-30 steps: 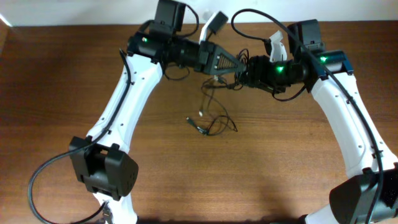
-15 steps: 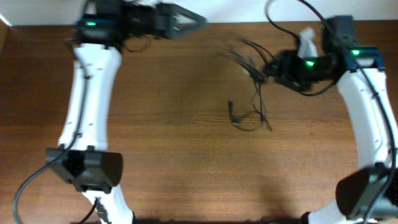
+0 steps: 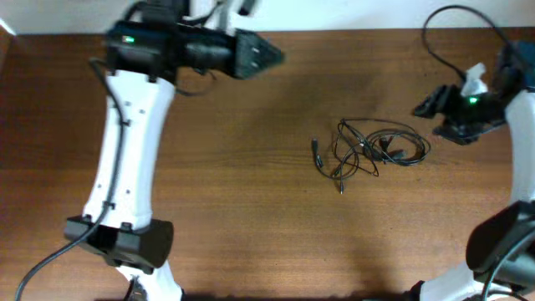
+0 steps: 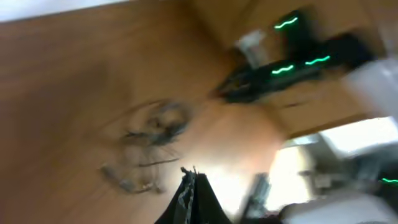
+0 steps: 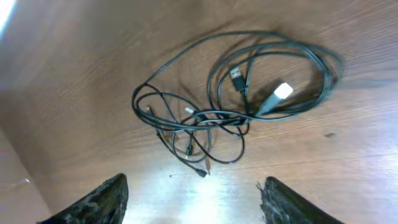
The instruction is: Untangle cables
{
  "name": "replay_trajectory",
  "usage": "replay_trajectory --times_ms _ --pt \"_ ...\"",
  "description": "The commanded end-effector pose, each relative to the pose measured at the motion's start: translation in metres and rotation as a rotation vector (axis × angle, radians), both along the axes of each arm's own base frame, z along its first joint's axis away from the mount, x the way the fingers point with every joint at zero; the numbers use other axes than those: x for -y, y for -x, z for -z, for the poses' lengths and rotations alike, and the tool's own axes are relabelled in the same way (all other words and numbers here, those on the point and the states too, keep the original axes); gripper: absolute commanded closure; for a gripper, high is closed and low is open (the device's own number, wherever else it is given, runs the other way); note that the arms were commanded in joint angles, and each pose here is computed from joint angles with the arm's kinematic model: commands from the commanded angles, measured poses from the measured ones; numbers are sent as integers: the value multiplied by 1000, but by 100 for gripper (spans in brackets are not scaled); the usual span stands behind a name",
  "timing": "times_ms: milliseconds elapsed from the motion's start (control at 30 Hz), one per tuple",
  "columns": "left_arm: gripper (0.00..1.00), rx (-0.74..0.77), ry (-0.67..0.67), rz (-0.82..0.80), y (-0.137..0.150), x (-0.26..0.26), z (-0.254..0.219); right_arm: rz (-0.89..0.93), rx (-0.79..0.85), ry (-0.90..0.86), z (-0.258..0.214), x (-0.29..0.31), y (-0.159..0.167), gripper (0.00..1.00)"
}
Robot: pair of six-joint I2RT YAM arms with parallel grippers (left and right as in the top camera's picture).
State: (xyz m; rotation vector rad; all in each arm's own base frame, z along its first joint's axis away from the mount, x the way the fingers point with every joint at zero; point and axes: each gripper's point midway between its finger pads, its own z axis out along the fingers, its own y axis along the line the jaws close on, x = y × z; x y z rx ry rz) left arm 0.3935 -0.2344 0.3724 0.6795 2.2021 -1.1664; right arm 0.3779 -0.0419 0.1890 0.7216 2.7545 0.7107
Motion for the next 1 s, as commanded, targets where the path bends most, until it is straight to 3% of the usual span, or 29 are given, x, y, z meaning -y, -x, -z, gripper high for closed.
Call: replay_trajectory --times_ms 0,167,300,500,833,967 --pt "90 124 -333 -48 -12 35 54 63 113 34 -47 26 10 27" --pt "48 -85 -378 21 -9 122 155 48 58 53 -41 32 26 25" --pt "46 -279 -363 -70 -20 165 231 45 47 51 -40 32 29 24" --pt "18 -415 -347 -165 -31 183 289 38 28 82 -36 36 32 24" --pt "22 -424 -408 -114 -18 184 312 36 22 79 -34 35 32 24" --pt "23 -331 -503 -185 -27 176 320 27 25 82 -34 36 32 24"
